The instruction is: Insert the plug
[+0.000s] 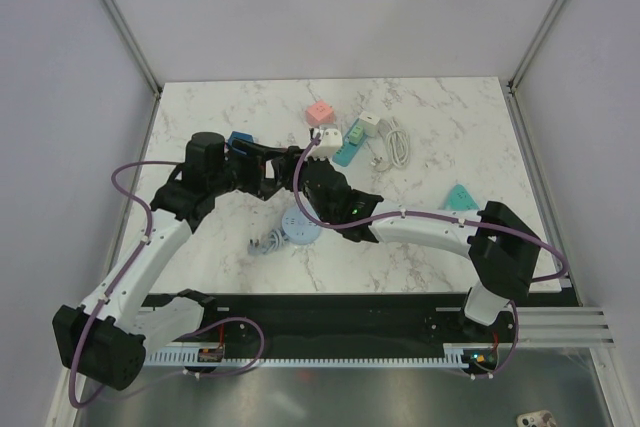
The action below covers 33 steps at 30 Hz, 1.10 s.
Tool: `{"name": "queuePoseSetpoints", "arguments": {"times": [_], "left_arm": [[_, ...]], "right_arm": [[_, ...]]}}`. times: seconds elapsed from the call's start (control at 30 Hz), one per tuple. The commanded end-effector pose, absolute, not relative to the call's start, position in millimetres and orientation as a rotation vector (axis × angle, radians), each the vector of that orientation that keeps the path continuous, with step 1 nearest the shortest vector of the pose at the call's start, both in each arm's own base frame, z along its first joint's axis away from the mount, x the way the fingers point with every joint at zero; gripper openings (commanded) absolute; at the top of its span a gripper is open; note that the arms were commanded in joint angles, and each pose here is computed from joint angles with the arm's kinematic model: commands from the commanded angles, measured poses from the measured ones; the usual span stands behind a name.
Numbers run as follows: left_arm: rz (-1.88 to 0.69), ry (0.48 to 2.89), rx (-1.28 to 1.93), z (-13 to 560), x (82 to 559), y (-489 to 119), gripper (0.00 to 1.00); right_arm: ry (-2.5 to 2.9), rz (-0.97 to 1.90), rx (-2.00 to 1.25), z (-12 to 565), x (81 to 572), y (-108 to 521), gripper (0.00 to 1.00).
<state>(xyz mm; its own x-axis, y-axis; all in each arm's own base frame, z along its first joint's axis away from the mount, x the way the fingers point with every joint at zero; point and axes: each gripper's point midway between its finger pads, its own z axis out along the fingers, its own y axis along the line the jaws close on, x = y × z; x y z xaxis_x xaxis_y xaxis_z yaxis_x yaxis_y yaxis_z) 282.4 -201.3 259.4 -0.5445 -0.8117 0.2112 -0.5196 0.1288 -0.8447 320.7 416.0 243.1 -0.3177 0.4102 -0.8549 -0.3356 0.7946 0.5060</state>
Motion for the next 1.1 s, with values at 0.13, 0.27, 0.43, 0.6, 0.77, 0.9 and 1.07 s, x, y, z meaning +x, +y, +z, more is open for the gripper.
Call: {"name": "queuePoseSetpoints", "arguments": {"times": [0.13,0.27,0.43,0.6,0.77,0.9,1.07], "left_arm": [[-1.32,2.169,-1.337,245.9,278.8,-201.0,0.02],[-1.303,2.188,-1.339,239.7,279.6,-201.6,0.02],[-1.306,2.191,-1.35,239.0,278.7,-202.0,0.02],[-1.331,2.197,-1.314,245.9,276.7,-204.3,0.07],[-1.275,2.171,-1.221,247.0,276.3,-195.8,0.96],[-1.197,2.144,-1.029,253.1,280.2,-187.7,0.98],[-1.08,2.127,-0.719,255.9,288.3,-181.9,0.95]], "right_arm": [[1.606,0.777,0.096,292.3,325.3,406.4,0.64],[1.607,0.769,0.069,295.4,323.8,407.4,0.65],[1.594,0.763,0.074,298.4,324.5,404.0,0.5],[1.585,0.781,0.094,293.8,326.3,407.1,0.24],[1.591,0.763,0.101,294.6,328.3,405.2,0.0],[1.644,0.725,0.073,296.1,332.7,393.5,0.0],[1.812,0.634,-0.035,276.3,332.1,368.4,0.0]]}}
